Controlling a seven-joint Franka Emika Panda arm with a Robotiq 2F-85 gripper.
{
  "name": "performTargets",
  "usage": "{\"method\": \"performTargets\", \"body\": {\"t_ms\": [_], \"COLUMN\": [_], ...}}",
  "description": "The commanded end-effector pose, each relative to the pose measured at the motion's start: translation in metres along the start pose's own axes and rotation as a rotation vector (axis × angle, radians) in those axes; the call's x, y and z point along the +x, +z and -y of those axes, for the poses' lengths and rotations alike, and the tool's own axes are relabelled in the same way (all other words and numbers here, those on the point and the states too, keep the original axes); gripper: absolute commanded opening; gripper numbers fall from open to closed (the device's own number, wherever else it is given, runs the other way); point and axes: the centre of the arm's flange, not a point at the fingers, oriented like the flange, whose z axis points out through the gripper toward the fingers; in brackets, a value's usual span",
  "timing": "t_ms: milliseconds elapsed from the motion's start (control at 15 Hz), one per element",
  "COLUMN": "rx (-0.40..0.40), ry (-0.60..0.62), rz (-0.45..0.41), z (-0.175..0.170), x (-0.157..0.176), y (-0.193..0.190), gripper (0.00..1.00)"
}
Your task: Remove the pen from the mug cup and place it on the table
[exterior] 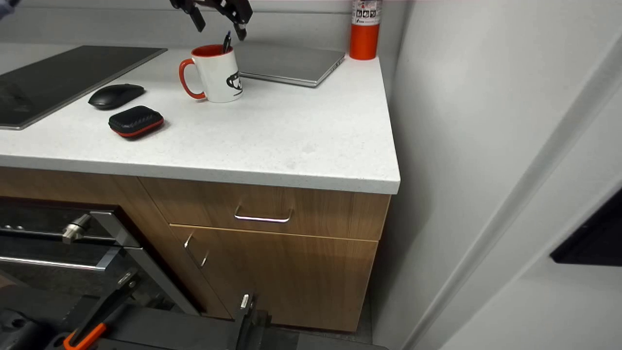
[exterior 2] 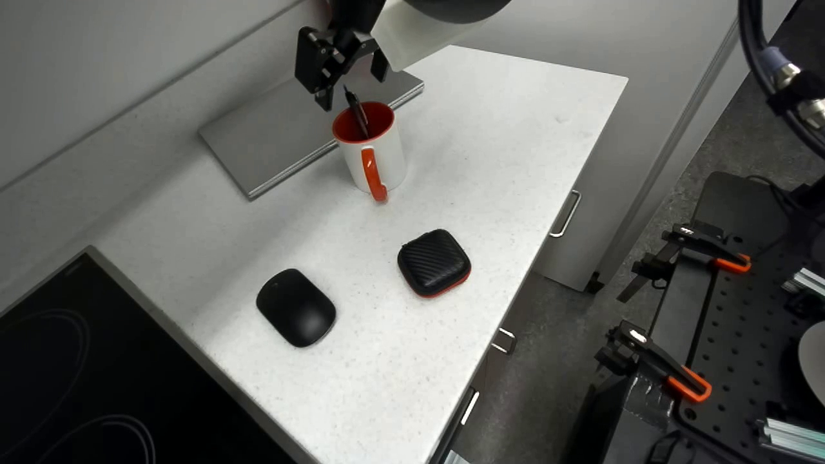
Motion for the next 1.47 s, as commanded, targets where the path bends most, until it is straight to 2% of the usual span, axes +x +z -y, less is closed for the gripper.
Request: {"method": "performTargets", "body": {"t_ms": [0,67,133,200,267,800,933,1133,1400], "rx": [0.03,0.029,0.03,0.034,0.036,0.062,0.064,0.057,0.029], "ry": [-0.001,0.002,0.006,0.006,0.011,0.041,0.048,0.048,0.014], "rz": [-0.031,-0.03,-0.037,-0.038,-0.041,-0.043,-0.047,-0.048,-0.077], "z": [0.001,0.0,0.0,-0.001,-0.002,-0.008,-0.009,-0.01,-0.004], "x": [0.012,0.013,0.013,0.014,0.015,0.019,0.019,0.018,0.02], "y": [0.017,0.019,0.019,0.02,0.02,0.017,0.015,0.008,-0.031], "gripper": [1.0,1.0,0.75,0.72,0.65,0.02,0.0,0.03,0.03]}}
